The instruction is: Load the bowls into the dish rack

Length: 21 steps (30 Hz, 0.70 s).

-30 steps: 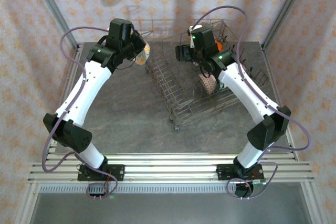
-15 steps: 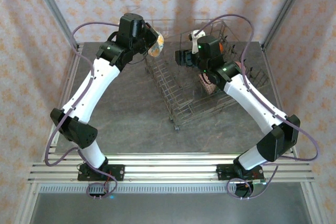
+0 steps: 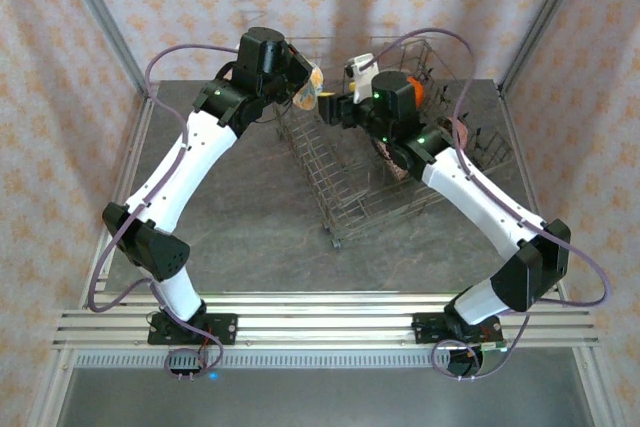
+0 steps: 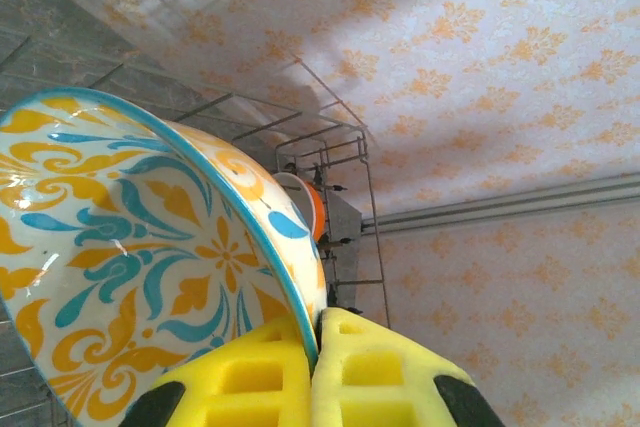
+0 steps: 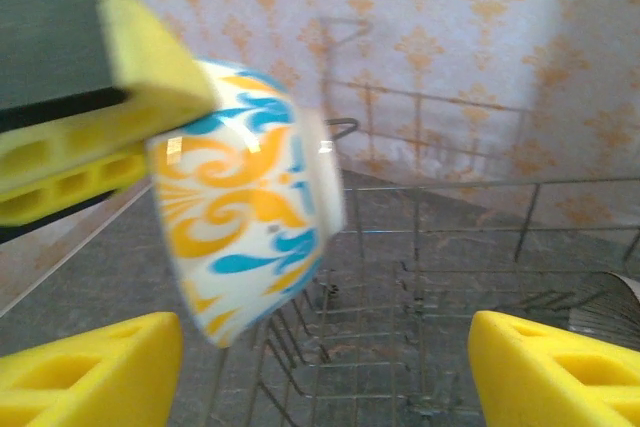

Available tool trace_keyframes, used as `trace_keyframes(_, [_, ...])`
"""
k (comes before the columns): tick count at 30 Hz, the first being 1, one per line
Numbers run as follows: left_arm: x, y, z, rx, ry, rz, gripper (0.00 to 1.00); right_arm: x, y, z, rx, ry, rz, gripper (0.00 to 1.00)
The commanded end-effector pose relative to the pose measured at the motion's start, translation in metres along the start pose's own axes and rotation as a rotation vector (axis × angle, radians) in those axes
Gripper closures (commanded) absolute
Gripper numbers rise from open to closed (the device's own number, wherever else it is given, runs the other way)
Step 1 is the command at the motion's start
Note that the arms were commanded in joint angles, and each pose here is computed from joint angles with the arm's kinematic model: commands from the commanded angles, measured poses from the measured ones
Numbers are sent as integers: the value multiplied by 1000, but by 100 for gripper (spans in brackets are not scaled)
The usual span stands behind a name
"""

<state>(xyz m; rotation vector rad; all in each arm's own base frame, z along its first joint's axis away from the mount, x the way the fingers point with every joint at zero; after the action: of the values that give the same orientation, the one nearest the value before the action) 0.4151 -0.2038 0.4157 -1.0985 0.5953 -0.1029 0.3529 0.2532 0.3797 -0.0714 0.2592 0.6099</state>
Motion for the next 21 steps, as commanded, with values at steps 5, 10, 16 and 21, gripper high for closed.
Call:
trace_keyframes(5, [-8, -30, 7, -20, -53, -106, 100, 8, 4, 13, -59, -61, -142, 26])
trace_keyframes(10, [-6, -29, 5, -27, -47, -100, 100, 18, -4, 13, -30, -100, -232, 33])
trace_keyframes(16, [-4, -28, 3, -36, -43, -97, 100, 31, -7, 11, -12, -110, -271, 41])
trace_keyframes(21, [-2, -27, 2, -44, -42, -96, 100, 40, -1, 9, -53, -101, -351, 49])
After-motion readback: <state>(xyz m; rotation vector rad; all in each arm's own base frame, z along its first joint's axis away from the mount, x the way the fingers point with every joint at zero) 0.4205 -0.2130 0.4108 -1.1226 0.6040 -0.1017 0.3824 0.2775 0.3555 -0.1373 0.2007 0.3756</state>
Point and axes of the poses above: each hand's point on the last joint's axis, 136 mm out from that joint toward the fingers, its own x axis out along the fingers, its own y axis along the line the jaws close on, z = x × y, the point moved 5 cm from there along -x, back along the fingers, and after that the axes turned 7 degrees about -x, right-handed, at the moved point
